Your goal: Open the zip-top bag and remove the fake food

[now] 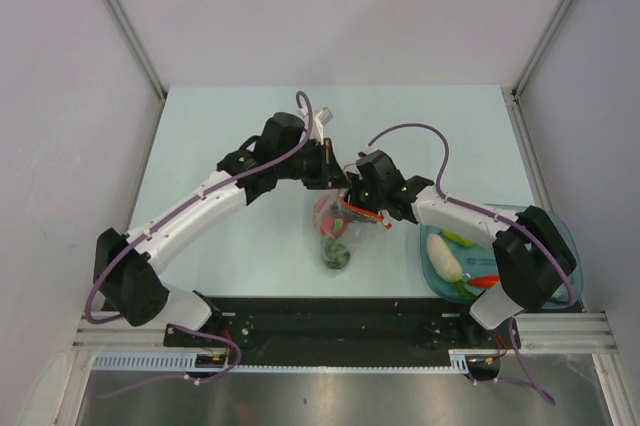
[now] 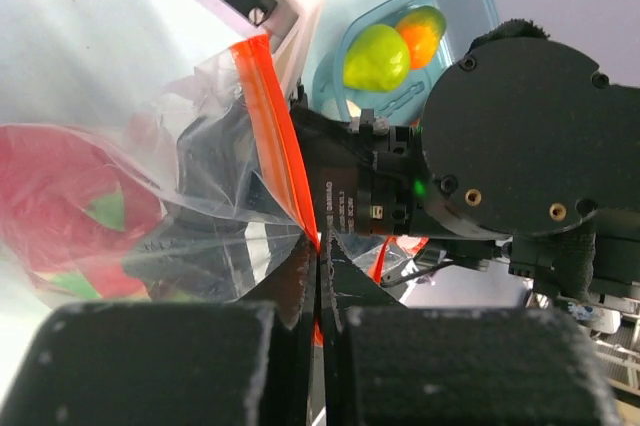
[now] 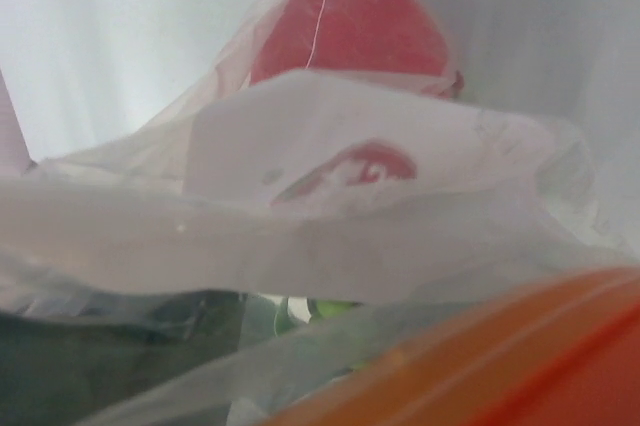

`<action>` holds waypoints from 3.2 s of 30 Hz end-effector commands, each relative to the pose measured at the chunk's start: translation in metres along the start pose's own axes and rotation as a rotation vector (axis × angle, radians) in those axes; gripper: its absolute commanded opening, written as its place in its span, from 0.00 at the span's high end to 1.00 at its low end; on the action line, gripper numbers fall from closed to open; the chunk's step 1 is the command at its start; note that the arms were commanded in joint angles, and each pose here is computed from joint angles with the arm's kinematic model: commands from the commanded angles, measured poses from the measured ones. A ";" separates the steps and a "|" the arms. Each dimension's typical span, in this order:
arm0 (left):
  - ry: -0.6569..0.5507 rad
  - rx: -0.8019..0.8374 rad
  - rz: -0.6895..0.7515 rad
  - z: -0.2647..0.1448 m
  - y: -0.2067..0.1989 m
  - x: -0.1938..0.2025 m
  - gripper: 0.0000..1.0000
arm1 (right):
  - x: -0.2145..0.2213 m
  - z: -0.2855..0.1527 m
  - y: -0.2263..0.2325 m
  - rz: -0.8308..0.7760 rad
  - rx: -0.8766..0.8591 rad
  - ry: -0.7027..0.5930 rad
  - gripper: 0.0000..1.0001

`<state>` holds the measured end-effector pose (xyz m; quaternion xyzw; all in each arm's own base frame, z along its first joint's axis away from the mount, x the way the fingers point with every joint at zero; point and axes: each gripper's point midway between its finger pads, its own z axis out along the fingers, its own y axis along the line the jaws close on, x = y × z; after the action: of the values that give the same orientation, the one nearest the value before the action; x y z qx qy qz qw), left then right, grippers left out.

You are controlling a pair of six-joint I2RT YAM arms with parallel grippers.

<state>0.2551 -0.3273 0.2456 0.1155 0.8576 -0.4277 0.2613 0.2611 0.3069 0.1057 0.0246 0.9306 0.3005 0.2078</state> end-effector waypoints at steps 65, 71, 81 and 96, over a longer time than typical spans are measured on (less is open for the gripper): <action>-0.017 0.005 0.053 -0.024 0.016 0.021 1.00 | 0.048 0.006 0.020 -0.162 -0.107 0.181 0.72; 0.013 0.000 0.063 -0.023 0.016 0.022 1.00 | 0.060 0.017 0.017 -0.133 -0.116 0.220 0.59; 0.024 -0.029 0.065 -0.028 0.026 0.033 1.00 | 0.069 0.030 0.006 -0.074 -0.082 0.229 0.79; -0.025 -0.111 0.074 -0.041 0.043 0.036 1.00 | 0.006 -0.047 0.058 -0.065 -0.195 0.082 1.00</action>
<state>0.2268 -0.2820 0.2066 0.1260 0.8792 -0.3812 0.2567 0.2161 0.3223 0.1116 -0.0454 0.9347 0.3243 0.1381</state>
